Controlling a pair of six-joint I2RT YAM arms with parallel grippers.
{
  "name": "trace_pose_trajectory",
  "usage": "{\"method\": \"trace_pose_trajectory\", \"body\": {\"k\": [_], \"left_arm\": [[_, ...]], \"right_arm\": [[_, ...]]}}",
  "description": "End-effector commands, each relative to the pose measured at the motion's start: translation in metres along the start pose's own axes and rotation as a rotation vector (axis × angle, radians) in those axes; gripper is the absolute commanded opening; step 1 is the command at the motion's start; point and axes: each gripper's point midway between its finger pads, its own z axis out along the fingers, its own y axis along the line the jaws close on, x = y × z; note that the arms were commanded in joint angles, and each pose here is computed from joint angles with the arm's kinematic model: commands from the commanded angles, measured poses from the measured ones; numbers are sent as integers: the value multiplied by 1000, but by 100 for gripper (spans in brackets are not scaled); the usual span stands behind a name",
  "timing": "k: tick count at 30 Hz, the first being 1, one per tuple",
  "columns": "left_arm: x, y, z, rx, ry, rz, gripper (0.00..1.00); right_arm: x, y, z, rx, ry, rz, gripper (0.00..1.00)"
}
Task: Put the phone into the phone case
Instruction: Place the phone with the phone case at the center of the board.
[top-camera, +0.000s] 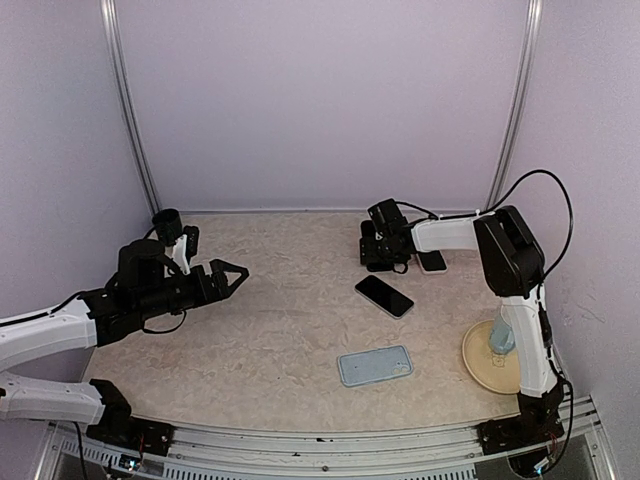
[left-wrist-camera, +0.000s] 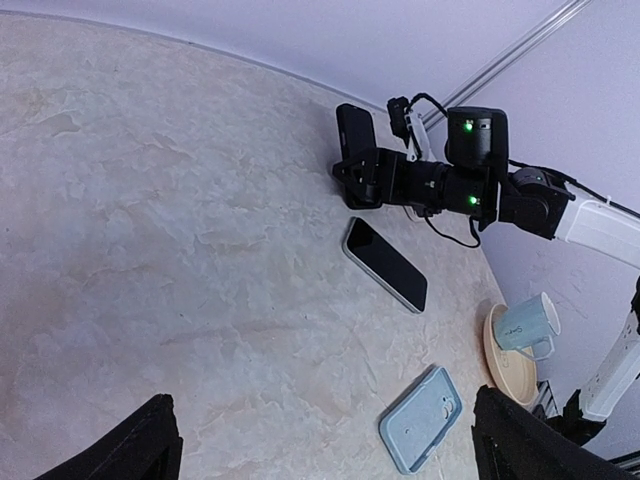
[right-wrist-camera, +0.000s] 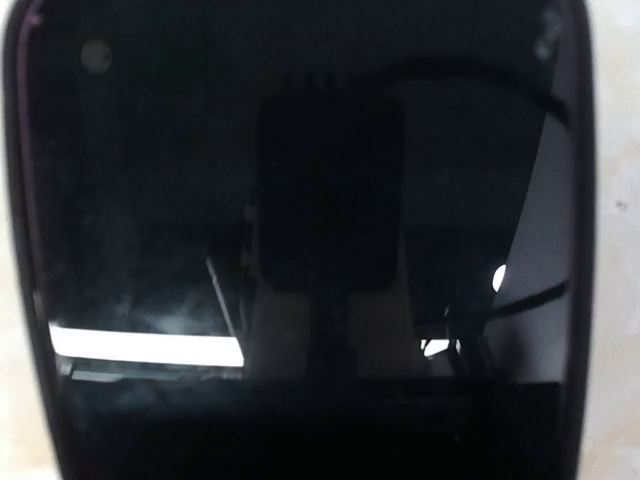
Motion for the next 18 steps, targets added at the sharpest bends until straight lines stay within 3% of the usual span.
{"method": "trace_pose_trajectory", "body": {"k": [1,18], "left_arm": [[-8,0,-4,6,-41,-1,99],[-8,1,-4,5,-44,-5,99]], "right_arm": [[-10,1,-5,15,-34,-12,82],[-5,7,-2,6,-24,-18,90]]}}
